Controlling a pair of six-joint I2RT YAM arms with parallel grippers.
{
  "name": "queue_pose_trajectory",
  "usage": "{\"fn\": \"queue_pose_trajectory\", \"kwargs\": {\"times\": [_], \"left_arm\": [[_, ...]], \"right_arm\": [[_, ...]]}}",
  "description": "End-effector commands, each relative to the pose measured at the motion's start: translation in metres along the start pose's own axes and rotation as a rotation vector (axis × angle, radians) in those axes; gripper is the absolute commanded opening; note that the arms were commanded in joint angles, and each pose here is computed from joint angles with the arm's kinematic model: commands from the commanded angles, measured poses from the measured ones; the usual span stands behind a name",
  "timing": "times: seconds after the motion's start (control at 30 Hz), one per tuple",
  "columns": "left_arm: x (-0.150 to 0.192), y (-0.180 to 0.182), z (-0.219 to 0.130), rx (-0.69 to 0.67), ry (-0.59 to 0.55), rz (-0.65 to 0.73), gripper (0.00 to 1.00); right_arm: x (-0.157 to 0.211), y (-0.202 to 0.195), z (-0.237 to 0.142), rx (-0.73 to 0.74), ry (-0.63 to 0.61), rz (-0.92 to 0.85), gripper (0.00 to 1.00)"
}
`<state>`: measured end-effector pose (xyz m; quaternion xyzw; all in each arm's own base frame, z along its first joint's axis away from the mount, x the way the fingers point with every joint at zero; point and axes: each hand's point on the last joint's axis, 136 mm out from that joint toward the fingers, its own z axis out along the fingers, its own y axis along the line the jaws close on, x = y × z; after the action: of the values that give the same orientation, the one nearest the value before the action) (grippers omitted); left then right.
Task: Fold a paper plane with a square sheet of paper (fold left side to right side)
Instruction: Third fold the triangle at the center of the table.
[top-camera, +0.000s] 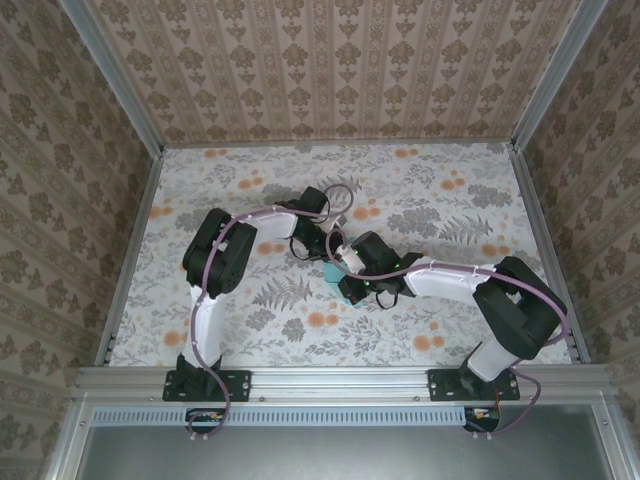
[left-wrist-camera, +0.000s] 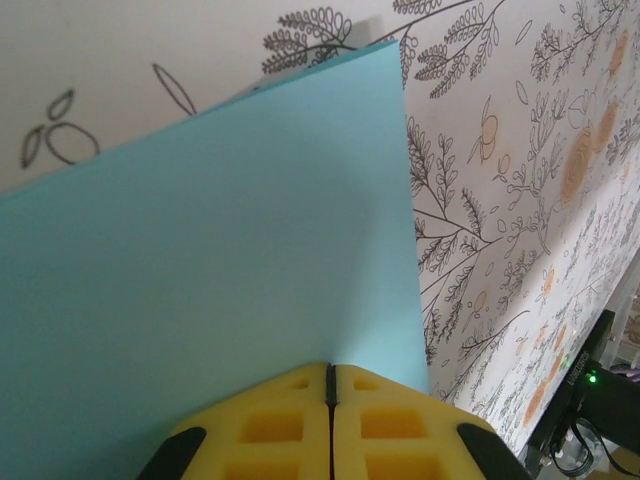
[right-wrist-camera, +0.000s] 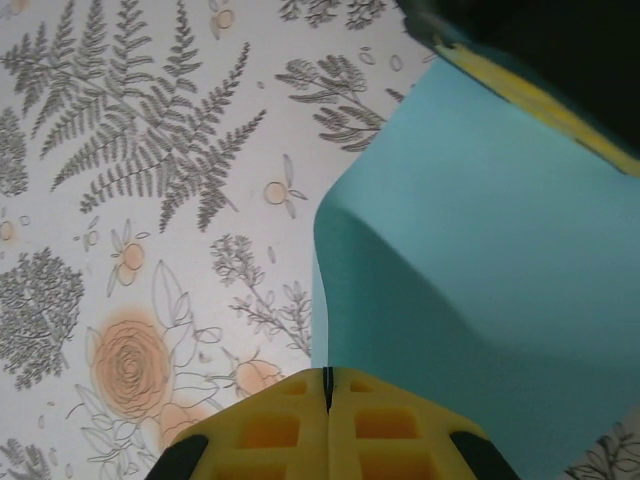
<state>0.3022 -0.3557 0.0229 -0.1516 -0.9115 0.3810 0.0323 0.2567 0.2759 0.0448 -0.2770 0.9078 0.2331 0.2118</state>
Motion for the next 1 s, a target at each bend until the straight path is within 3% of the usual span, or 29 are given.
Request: {"fn": "queue_pose_trajectory", "kwargs": {"times": [0.0, 0.97], "left_arm": [[0.005, 0.005, 0.007, -0.02, 0.03, 0.012, 0.06], [0.007, 0.006, 0.011, -0.022, 0.034, -0.001, 0.04]], "right_arm": [[-0.005, -0.015, 0.001, 0.072, 0.01, 0.01, 0.0], [-0.005, -0.051, 0.004, 0.245, 0.024, 0.053, 0.0]]}}
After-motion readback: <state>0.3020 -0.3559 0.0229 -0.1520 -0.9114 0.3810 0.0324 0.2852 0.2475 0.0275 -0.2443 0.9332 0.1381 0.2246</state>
